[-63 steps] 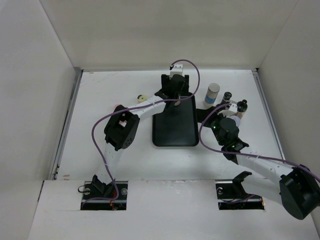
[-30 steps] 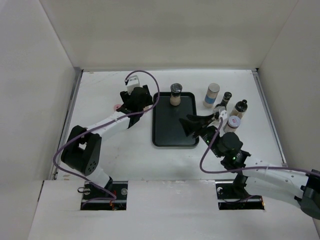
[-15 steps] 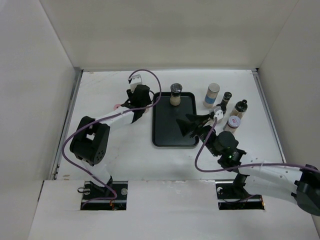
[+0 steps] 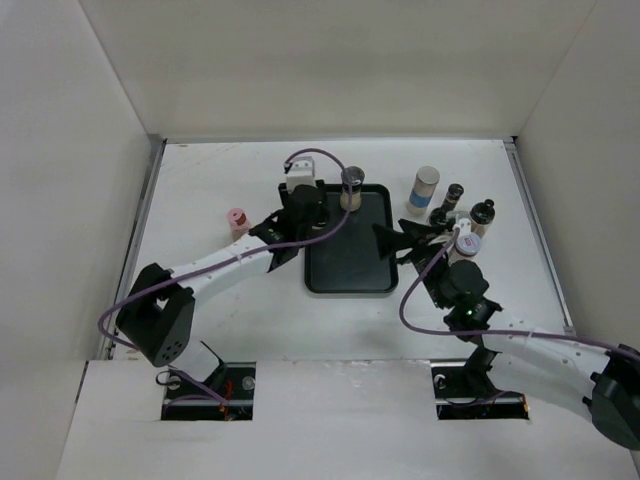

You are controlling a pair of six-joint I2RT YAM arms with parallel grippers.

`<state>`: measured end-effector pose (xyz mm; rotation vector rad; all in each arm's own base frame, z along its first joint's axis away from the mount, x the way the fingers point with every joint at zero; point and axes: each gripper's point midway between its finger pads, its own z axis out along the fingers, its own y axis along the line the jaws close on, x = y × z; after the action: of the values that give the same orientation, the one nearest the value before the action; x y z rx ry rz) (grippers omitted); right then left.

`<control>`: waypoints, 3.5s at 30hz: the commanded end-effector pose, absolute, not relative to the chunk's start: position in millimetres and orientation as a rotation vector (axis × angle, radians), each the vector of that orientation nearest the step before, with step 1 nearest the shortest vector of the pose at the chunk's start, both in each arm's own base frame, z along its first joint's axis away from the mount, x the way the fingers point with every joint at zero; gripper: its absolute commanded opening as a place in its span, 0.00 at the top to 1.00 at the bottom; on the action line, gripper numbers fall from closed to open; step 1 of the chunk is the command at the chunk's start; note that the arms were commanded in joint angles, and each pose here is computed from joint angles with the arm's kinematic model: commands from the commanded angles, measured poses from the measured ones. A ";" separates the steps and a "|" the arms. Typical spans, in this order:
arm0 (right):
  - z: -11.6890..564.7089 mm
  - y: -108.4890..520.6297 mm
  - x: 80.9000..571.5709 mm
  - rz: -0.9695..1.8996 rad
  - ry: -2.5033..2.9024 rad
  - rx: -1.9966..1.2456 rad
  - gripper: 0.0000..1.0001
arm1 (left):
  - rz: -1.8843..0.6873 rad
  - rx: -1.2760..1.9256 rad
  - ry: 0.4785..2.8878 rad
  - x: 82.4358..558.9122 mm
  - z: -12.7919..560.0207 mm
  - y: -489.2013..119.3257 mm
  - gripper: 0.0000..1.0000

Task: Organize the condiment bottles

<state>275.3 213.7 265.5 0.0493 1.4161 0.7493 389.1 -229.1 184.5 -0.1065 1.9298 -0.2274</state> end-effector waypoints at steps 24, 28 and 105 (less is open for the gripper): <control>279.8 89.7 270.3 0.646 1.197 0.536 0.51 | -0.374 0.104 1.834 472.1 179.6 -422.5 0.65; 278.5 93.3 271.6 0.646 1.209 0.524 0.50 | -0.358 0.094 1.828 486.8 175.8 -420.8 0.65; 260.7 171.0 293.9 0.717 1.415 0.288 0.31 | -0.085 -0.593 1.772 401.5 180.2 -75.1 0.66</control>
<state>292.8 168.0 229.5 0.2858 1.4904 0.6677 389.1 -49.6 113.8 -0.6161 1.9270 0.0549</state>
